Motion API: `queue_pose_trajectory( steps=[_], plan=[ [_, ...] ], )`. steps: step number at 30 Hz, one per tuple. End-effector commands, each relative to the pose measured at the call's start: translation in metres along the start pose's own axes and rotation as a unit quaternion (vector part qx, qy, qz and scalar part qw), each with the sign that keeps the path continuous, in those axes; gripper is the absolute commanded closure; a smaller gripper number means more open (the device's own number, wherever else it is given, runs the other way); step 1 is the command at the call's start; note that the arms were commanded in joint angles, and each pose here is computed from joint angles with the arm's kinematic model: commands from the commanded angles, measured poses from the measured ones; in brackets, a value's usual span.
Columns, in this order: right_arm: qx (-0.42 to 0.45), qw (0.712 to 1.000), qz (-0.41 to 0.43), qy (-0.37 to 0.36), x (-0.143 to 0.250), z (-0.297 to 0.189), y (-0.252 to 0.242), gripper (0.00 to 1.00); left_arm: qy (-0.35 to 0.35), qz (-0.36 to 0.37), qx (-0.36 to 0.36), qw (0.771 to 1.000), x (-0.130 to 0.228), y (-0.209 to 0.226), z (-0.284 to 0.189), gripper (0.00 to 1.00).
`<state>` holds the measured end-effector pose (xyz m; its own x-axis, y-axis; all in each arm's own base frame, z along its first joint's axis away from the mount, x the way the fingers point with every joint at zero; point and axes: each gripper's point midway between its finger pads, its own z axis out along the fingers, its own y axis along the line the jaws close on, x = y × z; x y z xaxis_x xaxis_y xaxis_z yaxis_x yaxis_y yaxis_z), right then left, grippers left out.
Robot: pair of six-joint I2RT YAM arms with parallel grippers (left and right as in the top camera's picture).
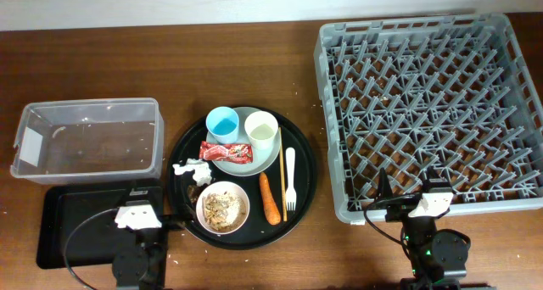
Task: Sort waste into correct bins and load items into the dishwasher rack
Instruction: 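Move the left gripper over the white tissue on the round tray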
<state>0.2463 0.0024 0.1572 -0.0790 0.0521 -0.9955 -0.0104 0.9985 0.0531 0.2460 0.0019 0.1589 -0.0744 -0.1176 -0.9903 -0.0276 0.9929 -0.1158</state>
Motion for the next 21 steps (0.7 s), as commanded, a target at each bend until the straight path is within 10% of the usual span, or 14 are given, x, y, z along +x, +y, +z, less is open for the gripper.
queue_pose_trajectory(
  steps=[1,7,10,17,18,21],
  plan=[
    [0.008,1.0,0.001,0.001,0.002,0.0,-0.003,0.01,-0.028,0.008,0.129,0.991,-0.02,-0.046,-0.008,0.01],
    [0.008,1.0,0.001,0.001,0.002,0.0,-0.003,0.01,-0.012,0.008,0.129,0.991,-0.146,-0.059,-0.059,0.01],
    [0.008,1.0,0.001,0.001,0.002,0.0,-0.003,0.02,0.172,0.034,0.104,0.979,-0.17,-0.059,-0.055,0.01],
    [0.008,1.0,0.001,0.001,0.002,0.0,-0.003,0.01,0.606,-0.034,0.116,0.786,-0.063,-0.072,0.021,0.01],
    [0.008,1.0,0.001,0.001,0.002,0.0,-0.003,0.01,0.625,-0.034,0.107,0.772,-0.05,-0.069,0.029,0.11],
    [0.008,1.0,0.001,0.001,0.002,0.0,-0.003,0.01,0.685,-0.049,0.037,0.726,-0.008,-0.051,0.042,0.84]
  ],
)
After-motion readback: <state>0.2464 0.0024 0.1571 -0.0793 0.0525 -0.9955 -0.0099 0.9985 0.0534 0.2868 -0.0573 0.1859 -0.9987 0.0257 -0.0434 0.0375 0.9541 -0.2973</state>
